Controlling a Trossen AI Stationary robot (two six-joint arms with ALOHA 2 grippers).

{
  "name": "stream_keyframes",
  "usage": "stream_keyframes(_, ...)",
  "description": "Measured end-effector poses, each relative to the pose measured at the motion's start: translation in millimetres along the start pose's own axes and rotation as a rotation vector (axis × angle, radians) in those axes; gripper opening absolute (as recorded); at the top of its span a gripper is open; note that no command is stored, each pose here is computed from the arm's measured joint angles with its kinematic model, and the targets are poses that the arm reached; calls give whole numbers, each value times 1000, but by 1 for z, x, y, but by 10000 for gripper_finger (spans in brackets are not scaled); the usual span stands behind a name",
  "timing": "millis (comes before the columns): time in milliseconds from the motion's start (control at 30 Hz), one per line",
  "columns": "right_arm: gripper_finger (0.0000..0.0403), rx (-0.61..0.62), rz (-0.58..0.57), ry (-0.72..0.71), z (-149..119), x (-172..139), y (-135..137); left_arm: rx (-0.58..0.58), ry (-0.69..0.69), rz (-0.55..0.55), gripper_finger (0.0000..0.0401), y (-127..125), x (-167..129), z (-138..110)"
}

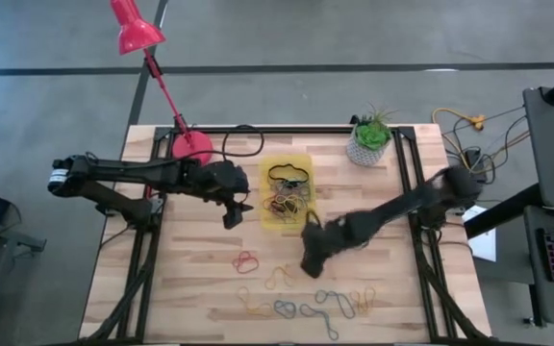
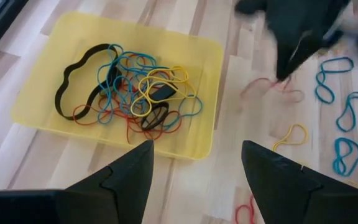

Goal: Pick and place rubber bands into bin
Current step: Put the red rubber band into the yellow bin

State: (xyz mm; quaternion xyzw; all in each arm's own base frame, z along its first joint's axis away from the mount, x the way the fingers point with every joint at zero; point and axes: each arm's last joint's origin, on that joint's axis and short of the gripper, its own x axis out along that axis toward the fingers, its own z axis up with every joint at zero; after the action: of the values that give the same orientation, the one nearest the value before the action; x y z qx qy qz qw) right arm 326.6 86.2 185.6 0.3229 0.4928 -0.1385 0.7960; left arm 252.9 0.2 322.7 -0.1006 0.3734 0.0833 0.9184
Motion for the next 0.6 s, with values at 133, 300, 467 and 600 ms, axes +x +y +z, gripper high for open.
stream_keyframes(133,8,70,8,-235,33,-48,-8,12,0,1,227,0,0,0)
stream_keyframes(300,8,149,17,-447,71,-87,-13,12,1,2,227,0,0,0)
stream_keyframes(467,18,176,-107,-420,99,-67,-37,31,19,6,227,0,0,-2)
stream_keyframes(600,58,182,-51,-312,108,-46,-38,36,82,27,227,2,0,-8)
